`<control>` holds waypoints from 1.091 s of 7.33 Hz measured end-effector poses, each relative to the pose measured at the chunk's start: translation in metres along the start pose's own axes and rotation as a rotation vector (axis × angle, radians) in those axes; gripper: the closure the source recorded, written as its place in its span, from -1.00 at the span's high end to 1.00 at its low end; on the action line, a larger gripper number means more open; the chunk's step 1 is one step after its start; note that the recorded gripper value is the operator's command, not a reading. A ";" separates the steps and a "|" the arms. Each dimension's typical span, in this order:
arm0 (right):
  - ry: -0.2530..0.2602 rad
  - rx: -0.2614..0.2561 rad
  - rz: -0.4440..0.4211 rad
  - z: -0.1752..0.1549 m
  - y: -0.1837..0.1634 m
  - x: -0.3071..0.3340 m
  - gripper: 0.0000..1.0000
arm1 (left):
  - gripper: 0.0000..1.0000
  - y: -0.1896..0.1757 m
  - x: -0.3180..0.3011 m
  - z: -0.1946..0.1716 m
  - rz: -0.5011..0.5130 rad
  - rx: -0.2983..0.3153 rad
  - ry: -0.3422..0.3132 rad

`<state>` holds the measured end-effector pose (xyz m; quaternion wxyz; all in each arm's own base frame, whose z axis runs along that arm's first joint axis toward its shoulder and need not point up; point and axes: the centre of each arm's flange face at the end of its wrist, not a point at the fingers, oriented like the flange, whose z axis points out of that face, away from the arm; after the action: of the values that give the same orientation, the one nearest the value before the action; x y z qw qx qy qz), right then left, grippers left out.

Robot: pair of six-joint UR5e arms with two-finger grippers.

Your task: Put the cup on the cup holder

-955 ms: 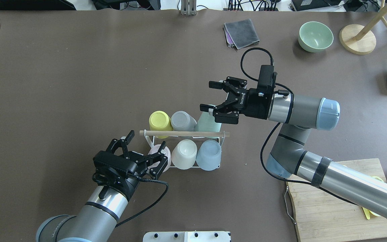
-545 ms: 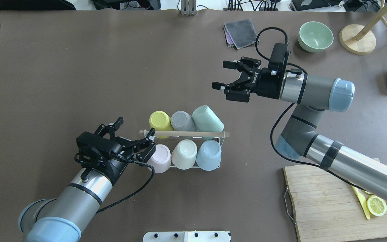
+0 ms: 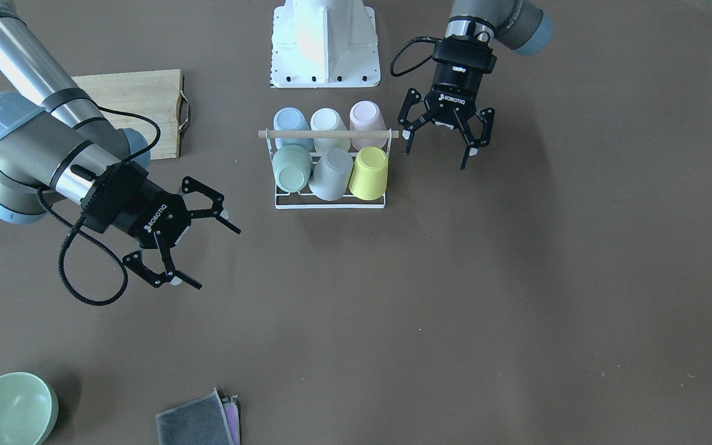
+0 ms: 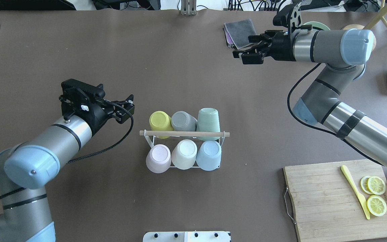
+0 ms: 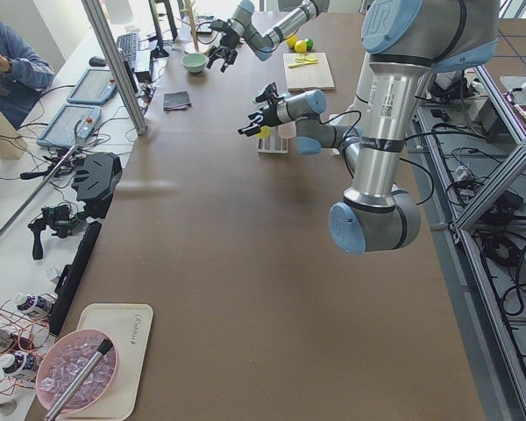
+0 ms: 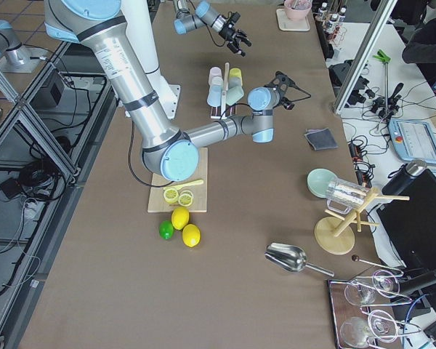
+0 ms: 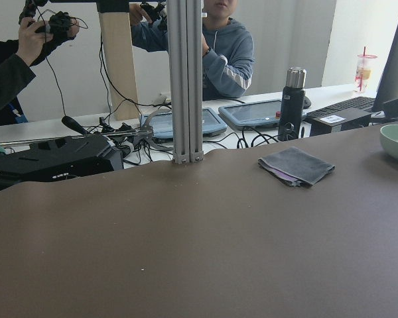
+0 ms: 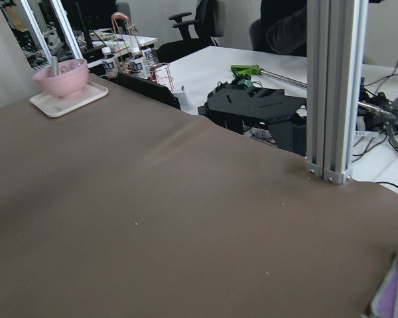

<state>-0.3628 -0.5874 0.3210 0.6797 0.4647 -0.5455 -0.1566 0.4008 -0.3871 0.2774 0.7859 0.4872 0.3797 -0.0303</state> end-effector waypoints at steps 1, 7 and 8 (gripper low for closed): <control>0.078 -0.095 0.056 0.002 -0.004 0.005 1.00 | 0.97 -0.011 -0.032 0.011 0.004 -0.082 -0.021; 0.516 -0.640 0.389 -0.092 -0.021 -0.004 1.00 | 0.97 -0.048 -0.299 0.042 -0.337 -0.691 -0.262; 0.553 -0.699 0.389 -0.115 -0.004 0.015 1.00 | 0.97 -0.042 -0.334 0.043 -0.371 -0.770 -0.281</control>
<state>-0.2539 -0.5473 0.3301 0.9312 0.1222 -0.3359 -0.0712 0.1704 -0.5508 0.4654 0.9351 0.0739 0.3339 -0.0931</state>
